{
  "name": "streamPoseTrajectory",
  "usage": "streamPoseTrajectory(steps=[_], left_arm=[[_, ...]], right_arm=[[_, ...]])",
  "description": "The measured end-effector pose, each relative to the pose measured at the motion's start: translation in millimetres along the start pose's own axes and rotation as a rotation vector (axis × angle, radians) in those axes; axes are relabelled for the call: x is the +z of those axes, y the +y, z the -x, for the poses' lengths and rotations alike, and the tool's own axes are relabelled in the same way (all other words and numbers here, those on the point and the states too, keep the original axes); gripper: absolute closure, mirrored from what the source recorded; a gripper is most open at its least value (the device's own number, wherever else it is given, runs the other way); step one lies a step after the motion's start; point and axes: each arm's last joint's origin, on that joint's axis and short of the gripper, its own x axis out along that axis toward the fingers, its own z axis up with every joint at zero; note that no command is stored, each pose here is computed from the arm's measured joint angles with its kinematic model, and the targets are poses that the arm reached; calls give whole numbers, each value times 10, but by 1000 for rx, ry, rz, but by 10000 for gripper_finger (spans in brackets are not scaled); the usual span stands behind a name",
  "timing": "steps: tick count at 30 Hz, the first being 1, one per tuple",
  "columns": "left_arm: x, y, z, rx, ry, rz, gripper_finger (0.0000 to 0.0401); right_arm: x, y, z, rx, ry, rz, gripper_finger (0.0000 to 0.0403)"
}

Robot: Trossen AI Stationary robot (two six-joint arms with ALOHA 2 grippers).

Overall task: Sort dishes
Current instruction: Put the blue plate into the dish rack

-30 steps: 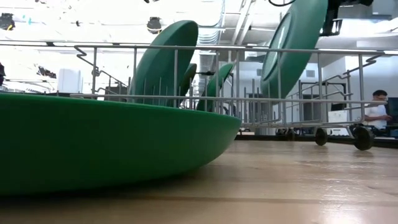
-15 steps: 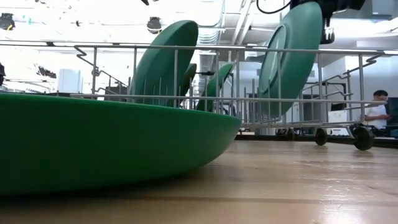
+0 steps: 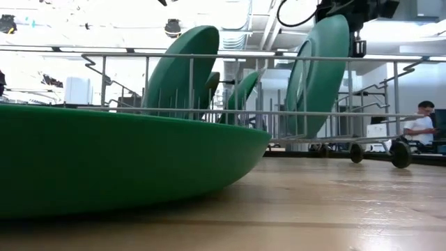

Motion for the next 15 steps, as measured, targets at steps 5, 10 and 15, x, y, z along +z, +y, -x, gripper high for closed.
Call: streamPoseTrajectory(steps=[5, 10, 15], left_arm=[[0, 0, 0, 0, 0, -4, 292], [0, 0, 0, 0, 0, -11, 292], [0, 0, 0, 0, 0, -11, 292]], right_arm=[[-10, 12, -62, -20, 21, -3, 366], [-39, 42, -72, -54, 11, -19, 330], [-92, 93, -24, -57, -10, -40, 298]])
